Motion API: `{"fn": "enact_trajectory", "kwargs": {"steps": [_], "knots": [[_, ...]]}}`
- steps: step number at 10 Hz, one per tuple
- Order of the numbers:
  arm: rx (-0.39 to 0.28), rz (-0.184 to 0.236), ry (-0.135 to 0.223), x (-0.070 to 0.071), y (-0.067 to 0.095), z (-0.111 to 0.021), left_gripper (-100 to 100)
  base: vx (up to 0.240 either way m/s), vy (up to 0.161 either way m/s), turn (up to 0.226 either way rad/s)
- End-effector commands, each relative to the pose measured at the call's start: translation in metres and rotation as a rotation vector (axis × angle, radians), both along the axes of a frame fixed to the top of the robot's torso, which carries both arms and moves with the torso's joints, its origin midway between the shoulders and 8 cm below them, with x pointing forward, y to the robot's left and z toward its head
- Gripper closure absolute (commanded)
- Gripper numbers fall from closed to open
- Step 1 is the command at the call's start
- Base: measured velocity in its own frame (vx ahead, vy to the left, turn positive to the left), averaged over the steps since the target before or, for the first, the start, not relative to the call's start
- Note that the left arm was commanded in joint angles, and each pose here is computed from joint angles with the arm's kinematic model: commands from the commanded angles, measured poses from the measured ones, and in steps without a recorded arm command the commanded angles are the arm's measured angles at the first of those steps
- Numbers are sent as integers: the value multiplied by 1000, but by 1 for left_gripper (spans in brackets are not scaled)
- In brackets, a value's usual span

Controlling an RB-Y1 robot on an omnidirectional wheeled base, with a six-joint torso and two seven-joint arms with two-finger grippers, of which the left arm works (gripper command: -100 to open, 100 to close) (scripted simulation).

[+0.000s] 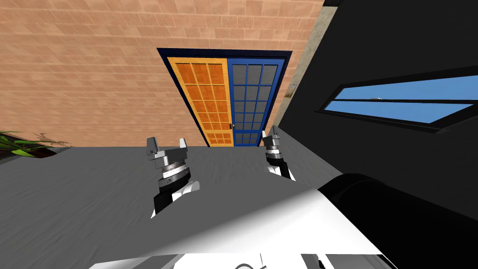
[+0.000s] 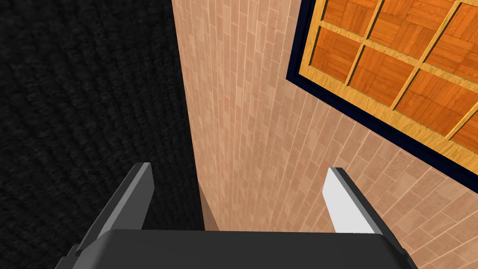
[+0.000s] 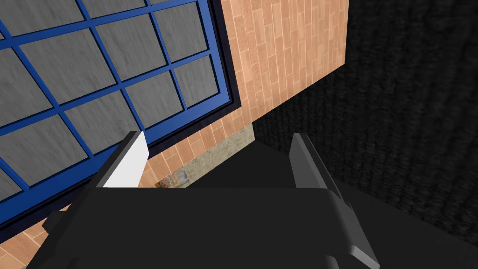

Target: Pull the door open

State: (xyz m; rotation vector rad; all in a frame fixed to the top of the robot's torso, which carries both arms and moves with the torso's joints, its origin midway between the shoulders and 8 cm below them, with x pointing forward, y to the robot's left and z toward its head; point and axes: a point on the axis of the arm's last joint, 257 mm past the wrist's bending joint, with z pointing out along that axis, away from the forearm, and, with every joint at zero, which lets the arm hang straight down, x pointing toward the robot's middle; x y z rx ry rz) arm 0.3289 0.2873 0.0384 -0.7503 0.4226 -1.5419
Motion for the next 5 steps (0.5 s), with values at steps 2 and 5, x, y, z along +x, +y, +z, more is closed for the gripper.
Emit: {"fn": "enact_trajectory", "kwargs": {"steps": [2, 5], "knots": [[54, 26, 37, 10, -2, -15, -100, 109, -25, -14], [118, 58, 79, 21, -4, -33, -100, 146, -24, -10]]}}
